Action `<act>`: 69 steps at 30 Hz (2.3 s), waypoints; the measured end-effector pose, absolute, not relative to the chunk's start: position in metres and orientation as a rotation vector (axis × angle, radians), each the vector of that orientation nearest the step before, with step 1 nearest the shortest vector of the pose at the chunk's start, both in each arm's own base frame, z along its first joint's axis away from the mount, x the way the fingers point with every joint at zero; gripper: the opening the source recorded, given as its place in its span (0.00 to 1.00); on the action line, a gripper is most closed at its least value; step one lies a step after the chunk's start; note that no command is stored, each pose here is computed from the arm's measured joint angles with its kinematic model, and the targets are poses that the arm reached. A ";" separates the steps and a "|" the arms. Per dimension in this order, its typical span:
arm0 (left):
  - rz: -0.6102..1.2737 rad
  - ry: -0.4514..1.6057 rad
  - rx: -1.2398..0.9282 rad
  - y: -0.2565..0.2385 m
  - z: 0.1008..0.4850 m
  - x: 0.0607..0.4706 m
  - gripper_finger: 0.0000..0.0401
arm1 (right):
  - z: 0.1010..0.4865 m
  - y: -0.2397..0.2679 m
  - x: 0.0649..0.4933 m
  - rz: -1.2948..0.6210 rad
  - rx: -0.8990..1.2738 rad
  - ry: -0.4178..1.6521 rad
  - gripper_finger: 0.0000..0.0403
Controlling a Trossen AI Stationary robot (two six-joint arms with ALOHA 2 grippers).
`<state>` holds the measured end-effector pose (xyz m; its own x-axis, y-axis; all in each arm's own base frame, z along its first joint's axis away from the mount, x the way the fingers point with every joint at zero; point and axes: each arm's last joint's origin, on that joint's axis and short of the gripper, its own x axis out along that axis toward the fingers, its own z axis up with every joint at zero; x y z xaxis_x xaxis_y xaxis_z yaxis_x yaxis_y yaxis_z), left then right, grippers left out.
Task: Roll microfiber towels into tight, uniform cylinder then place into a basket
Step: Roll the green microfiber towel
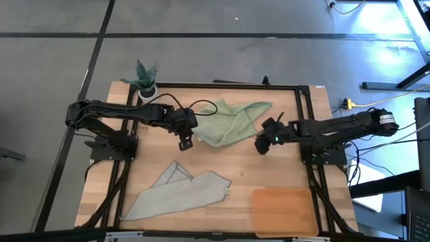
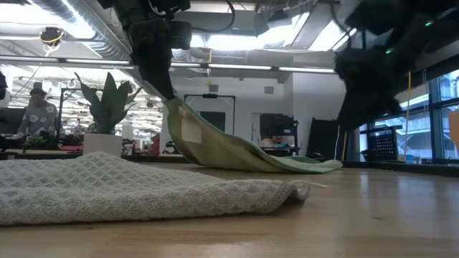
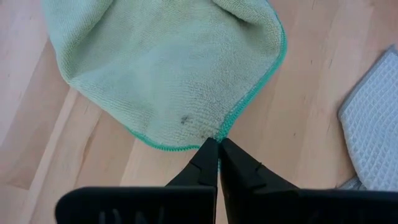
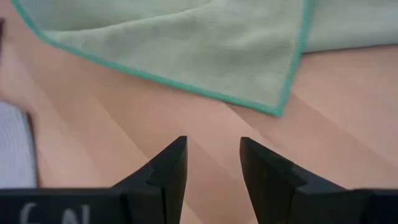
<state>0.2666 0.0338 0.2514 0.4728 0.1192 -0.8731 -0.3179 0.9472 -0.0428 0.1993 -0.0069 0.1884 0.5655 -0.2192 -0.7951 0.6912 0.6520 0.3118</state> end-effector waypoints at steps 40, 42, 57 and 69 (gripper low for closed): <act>0.270 1.034 -0.211 0.034 0.252 0.268 0.00 | 0.141 -0.080 0.225 -0.639 1.057 0.895 0.37; 0.269 1.034 -0.211 0.034 0.252 0.268 0.00 | 0.148 -0.082 0.227 -0.625 1.078 0.897 0.37; 0.269 1.034 -0.211 0.034 0.252 0.268 0.00 | 0.141 -0.083 0.216 -0.774 1.086 0.941 0.37; 0.269 1.031 -0.211 0.034 0.252 0.268 0.00 | 0.125 -0.085 0.223 -0.765 1.107 0.954 0.37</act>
